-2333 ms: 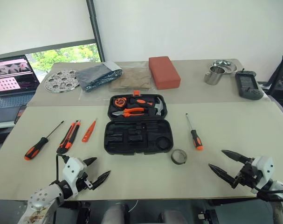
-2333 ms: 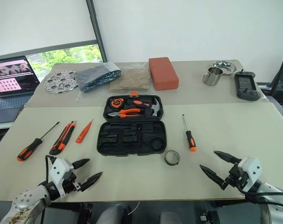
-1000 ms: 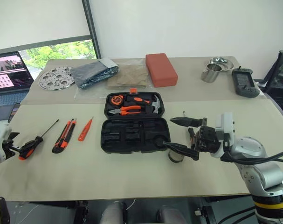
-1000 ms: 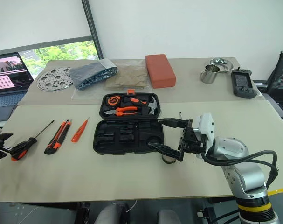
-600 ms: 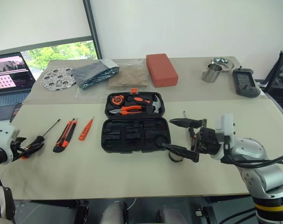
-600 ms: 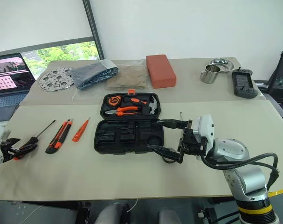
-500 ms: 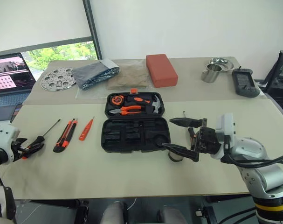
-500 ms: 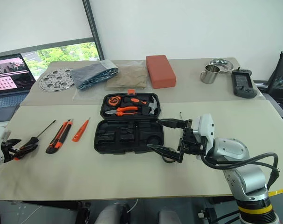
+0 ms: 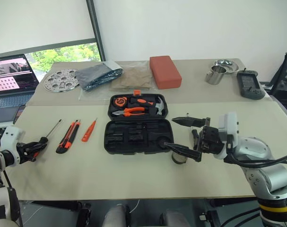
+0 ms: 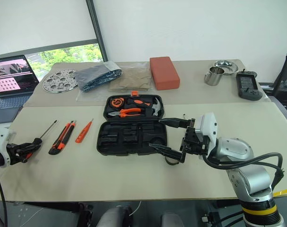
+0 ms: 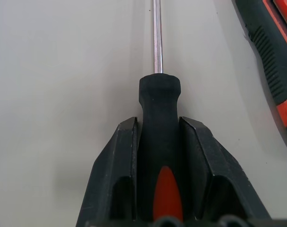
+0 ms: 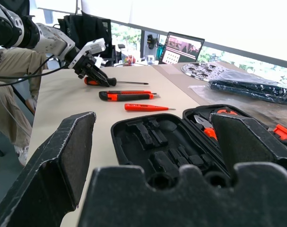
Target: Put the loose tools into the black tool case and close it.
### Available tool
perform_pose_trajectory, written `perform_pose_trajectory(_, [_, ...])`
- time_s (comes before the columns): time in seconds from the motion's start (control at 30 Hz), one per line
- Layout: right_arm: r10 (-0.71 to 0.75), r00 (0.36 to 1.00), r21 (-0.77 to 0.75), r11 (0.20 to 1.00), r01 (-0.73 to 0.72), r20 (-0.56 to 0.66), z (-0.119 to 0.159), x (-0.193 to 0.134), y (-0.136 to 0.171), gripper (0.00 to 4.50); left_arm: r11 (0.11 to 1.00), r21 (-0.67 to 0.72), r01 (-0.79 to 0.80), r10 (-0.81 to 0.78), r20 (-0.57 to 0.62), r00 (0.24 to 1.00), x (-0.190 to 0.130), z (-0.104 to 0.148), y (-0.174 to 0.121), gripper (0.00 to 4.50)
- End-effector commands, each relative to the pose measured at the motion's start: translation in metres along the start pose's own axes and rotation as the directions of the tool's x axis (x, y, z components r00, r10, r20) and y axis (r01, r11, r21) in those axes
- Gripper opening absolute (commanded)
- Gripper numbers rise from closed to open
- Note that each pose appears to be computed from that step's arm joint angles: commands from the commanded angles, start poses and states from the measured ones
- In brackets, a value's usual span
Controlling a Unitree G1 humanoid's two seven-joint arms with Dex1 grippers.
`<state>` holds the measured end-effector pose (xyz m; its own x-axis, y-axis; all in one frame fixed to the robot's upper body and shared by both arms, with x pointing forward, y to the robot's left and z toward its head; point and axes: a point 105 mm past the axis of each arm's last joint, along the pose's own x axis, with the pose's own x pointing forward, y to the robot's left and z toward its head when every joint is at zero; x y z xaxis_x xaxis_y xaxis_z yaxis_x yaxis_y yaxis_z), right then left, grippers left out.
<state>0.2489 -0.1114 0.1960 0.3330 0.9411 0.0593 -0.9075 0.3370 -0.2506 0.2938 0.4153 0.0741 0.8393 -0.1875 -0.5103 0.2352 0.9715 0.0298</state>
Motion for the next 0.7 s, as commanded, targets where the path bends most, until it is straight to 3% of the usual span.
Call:
perform_pose_trajectory(0.03, [-0.001,0.999,-0.036,0.999,0.003,0.041,0.014,-0.002,0.001,4.5,0.999,0.034,0.011,-0.016,0.131,0.991,0.001,0.035,-0.001,0.89])
perform_pose_trajectory(0.13, [-0.004,0.999,-0.042,0.999,0.006,0.042,0.015,-0.003,0.0,4.5,0.993,0.084,0.084,-0.102,0.237,0.966,0.002,0.072,-0.011,0.89])
perform_pose_trajectory(0.3, [-0.017,0.998,-0.047,0.999,0.02,0.061,0.017,-0.004,-0.002,4.5,0.951,0.257,0.173,-0.245,0.28,0.928,0.011,0.12,-0.036,0.89])
perform_pose_trajectory(0.47, [-0.06,0.997,-0.046,0.997,0.062,0.052,0.015,-0.011,-0.005,4.5,0.799,0.491,0.347,-0.488,0.193,0.851,0.028,0.152,-0.089,0.89])
perform_pose_trajectory(0.7, [-0.193,0.981,-0.05,0.98,0.192,-0.016,0.0,-0.031,-0.017,4.5,0.535,0.697,0.477,-0.656,-0.014,0.755,0.054,0.16,-0.153,0.89])
